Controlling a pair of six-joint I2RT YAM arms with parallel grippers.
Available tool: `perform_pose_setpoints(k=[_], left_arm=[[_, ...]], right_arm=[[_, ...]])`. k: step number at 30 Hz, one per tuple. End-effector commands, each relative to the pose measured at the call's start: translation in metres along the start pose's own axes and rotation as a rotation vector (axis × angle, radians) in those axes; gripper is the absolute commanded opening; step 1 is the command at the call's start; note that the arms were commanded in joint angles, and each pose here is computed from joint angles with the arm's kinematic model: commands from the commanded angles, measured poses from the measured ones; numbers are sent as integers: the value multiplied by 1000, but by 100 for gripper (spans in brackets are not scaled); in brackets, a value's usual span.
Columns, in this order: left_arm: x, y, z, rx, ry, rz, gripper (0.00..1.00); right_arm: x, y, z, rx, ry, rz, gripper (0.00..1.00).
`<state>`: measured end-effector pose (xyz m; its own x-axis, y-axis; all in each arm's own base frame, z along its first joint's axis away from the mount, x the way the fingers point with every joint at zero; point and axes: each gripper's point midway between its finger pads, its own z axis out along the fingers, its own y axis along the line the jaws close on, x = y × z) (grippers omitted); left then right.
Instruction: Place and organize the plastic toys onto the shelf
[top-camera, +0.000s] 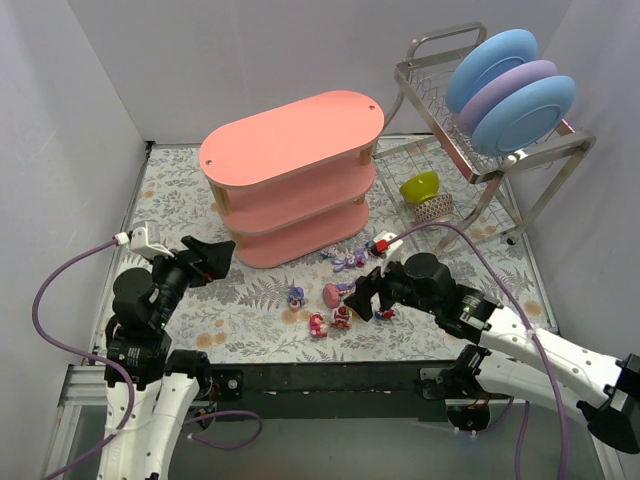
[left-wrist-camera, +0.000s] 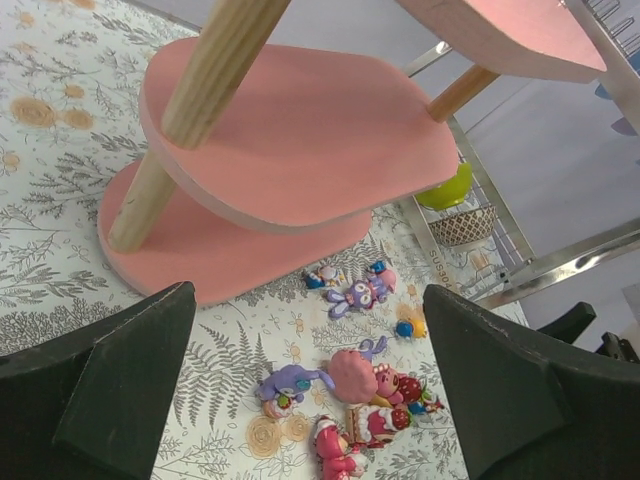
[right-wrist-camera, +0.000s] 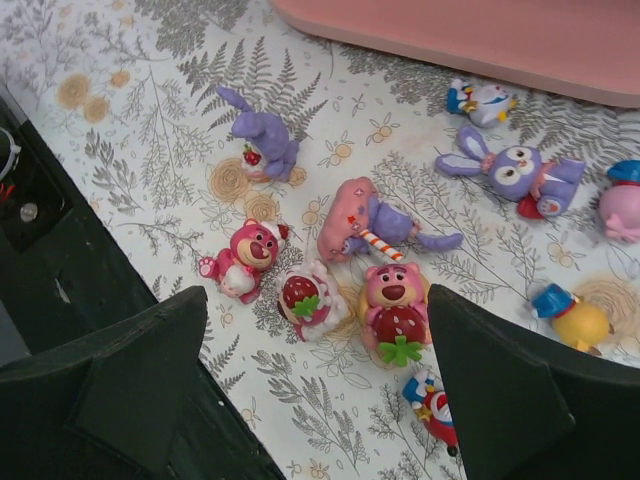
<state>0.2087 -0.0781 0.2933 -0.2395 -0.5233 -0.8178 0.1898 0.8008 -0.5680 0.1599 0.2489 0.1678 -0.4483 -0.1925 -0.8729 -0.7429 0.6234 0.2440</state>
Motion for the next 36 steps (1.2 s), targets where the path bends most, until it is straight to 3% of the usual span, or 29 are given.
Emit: perform_pose_setpoints(k=[1,12,17,34,36], left_arm=[[14,6,5,2,30,-27,98],[5,58,0,-216,-151,-24,98],[-4,62,-10,-249,-209,-33,98],[2,69,-4,-275,-180,-48,98],[3,69,-4,-275,-177,-46,98]], right_arm=[[-18,21,20,-137,-84,-97,98],[-16,19,72,-113,-111,-323,95],[-15,26,93,-85,-99,-408,91],[-11,51,143,-24,-111,-551,68],[-8,55,147,-31,-107,-555,61]])
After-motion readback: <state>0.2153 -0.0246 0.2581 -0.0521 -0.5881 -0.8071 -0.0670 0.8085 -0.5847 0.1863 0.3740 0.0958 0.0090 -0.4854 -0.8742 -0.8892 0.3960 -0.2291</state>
